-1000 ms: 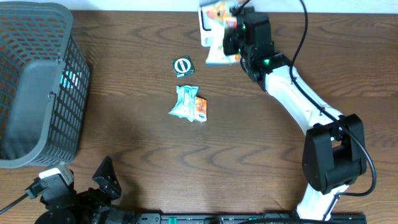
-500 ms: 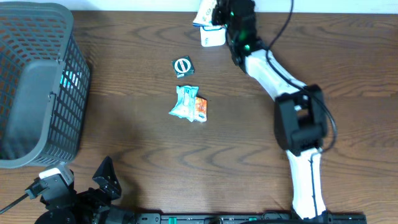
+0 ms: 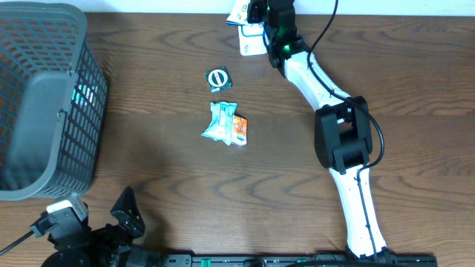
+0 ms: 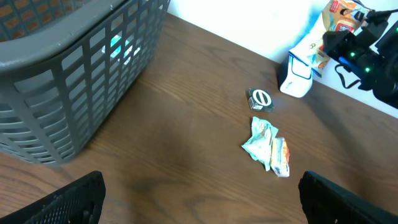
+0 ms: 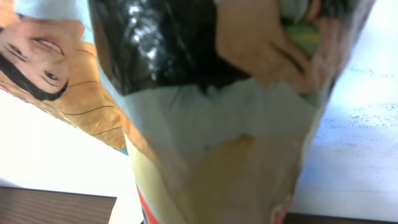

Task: Scan the item barcode

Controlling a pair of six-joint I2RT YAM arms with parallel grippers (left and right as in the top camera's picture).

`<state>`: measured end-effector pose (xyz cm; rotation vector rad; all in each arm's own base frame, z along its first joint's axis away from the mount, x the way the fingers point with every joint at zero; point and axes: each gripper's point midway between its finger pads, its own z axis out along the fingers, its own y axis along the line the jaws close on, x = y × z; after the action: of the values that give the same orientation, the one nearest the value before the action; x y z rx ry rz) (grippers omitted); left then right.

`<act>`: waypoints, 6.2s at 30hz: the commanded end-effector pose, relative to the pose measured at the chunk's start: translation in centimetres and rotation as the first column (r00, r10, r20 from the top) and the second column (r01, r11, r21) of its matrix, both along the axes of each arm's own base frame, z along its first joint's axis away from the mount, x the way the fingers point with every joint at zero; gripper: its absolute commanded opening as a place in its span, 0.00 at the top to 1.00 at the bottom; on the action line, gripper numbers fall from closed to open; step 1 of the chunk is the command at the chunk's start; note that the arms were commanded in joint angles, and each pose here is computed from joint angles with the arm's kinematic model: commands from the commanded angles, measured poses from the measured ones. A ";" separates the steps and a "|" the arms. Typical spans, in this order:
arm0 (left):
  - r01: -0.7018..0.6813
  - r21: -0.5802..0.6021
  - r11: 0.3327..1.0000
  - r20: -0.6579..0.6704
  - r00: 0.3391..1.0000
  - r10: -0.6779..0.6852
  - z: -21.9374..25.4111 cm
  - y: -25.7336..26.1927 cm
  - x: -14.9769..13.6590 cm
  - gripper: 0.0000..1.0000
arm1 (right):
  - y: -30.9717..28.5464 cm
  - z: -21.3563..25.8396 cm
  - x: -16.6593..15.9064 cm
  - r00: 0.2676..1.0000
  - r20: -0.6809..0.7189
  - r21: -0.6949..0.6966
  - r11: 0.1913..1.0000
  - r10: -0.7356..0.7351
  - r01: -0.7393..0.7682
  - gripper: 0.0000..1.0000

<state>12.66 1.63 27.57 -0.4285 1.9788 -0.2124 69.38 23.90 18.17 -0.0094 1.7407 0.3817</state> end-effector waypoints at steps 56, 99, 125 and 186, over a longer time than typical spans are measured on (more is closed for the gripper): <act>-0.023 0.000 1.000 0.001 1.000 0.023 -0.1 0.3 0.0 0.02 | -11.0 -5.5 -24.8 0.263 -0.920 0.199 0.923 0.292 -0.328 0.01; -0.023 0.000 1.000 0.001 1.000 0.023 -0.1 0.3 0.0 0.02 | 1.8 -14.2 -31.3 0.213 -0.972 -0.013 0.888 0.096 -0.461 0.01; -0.023 0.000 1.000 0.001 1.000 0.023 -0.1 0.3 0.0 0.02 | 5.5 -14.3 -32.7 0.227 -0.968 -0.006 0.897 0.105 -0.442 0.53; -0.023 0.000 1.000 0.001 1.000 0.023 -0.1 0.3 0.0 0.02 | -1.6 -13.2 -34.7 0.040 -0.981 0.133 0.805 0.191 -0.578 0.65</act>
<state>12.66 1.63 27.57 -0.4285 1.9788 -0.2124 34.42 21.81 4.22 -0.6073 3.2246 0.7176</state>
